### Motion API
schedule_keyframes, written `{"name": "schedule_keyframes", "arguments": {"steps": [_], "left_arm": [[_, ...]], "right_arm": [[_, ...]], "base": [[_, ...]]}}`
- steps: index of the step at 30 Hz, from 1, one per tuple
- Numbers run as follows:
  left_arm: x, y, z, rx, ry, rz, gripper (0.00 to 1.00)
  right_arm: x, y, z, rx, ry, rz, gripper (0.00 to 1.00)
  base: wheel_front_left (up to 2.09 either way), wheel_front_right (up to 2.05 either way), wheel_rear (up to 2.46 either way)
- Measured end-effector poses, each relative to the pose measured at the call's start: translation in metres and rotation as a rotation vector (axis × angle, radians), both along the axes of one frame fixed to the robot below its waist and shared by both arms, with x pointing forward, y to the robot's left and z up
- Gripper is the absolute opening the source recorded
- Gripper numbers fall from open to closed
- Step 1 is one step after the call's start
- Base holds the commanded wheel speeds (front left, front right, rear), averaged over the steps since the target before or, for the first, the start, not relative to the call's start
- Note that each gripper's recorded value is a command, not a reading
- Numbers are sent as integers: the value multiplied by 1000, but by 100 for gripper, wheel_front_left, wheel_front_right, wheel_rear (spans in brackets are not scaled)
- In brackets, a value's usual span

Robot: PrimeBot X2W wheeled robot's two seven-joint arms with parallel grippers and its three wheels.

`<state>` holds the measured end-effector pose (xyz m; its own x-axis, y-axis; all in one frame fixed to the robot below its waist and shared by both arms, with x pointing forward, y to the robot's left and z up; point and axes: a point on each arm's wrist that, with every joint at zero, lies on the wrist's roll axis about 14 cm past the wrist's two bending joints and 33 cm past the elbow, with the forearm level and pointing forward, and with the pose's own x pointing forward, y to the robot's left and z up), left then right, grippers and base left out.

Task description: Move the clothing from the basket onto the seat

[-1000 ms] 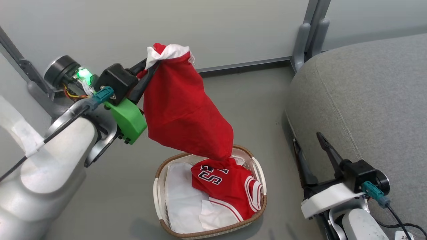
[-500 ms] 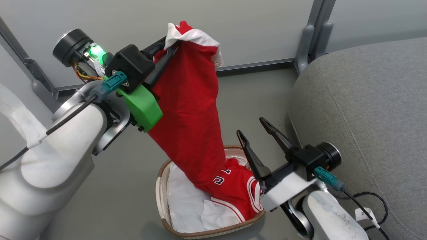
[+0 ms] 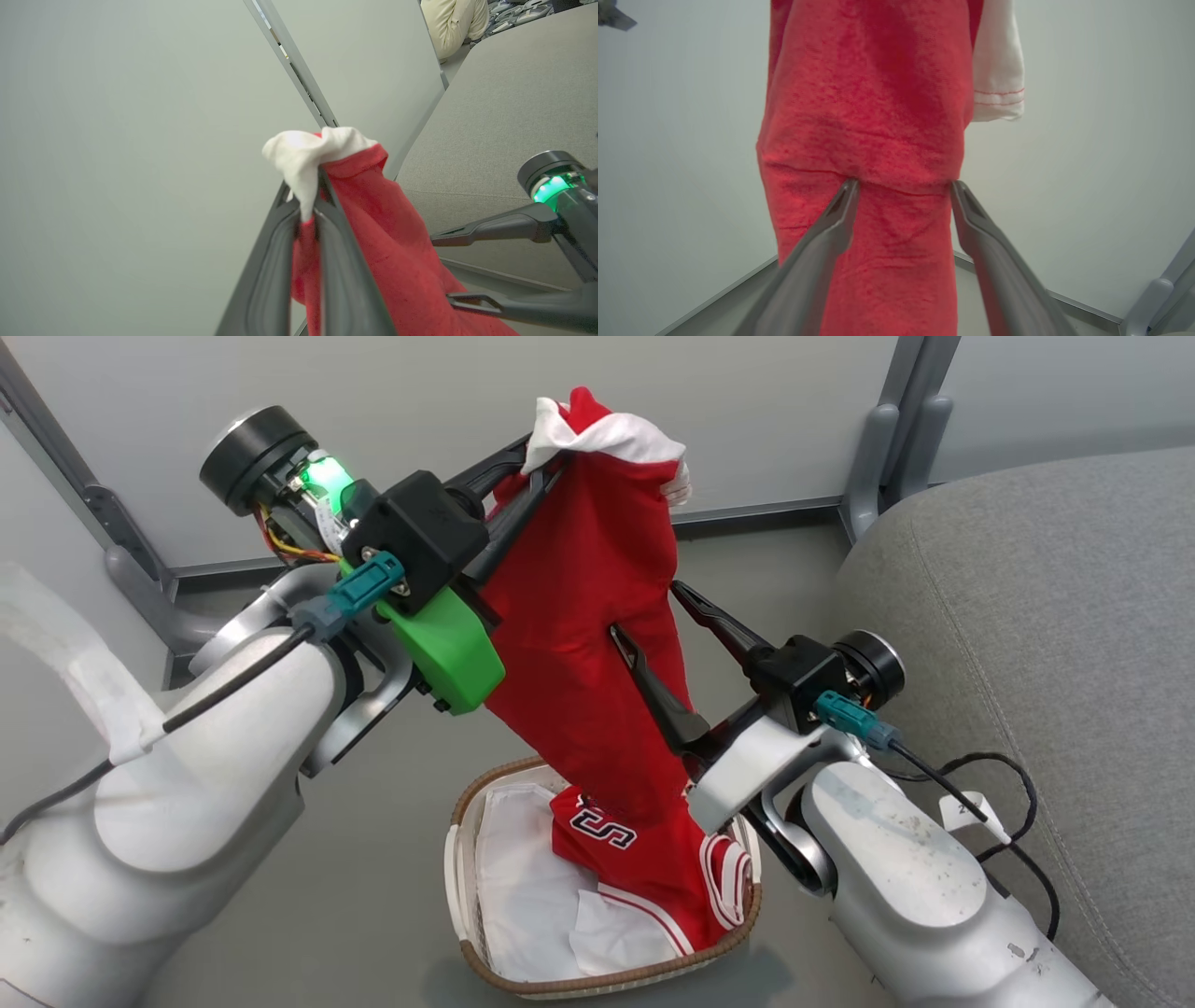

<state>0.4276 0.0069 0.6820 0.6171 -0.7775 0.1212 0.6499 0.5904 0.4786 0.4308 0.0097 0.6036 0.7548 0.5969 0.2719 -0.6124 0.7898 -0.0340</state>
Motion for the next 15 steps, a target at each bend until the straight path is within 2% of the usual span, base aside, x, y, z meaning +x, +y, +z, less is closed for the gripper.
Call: {"name": "schedule_keyframes", "arguments": {"steps": [6,15], "left_arm": [[-5,-9,0,1,-4,-30,0],[-9,-13,-3,3,-2,-46,0]], "right_arm": [[5,11,-3,-5,36,47,100],[4,32,2,-86,8,148,100]], "base": [[0,0,0],[0,0,0]]}}
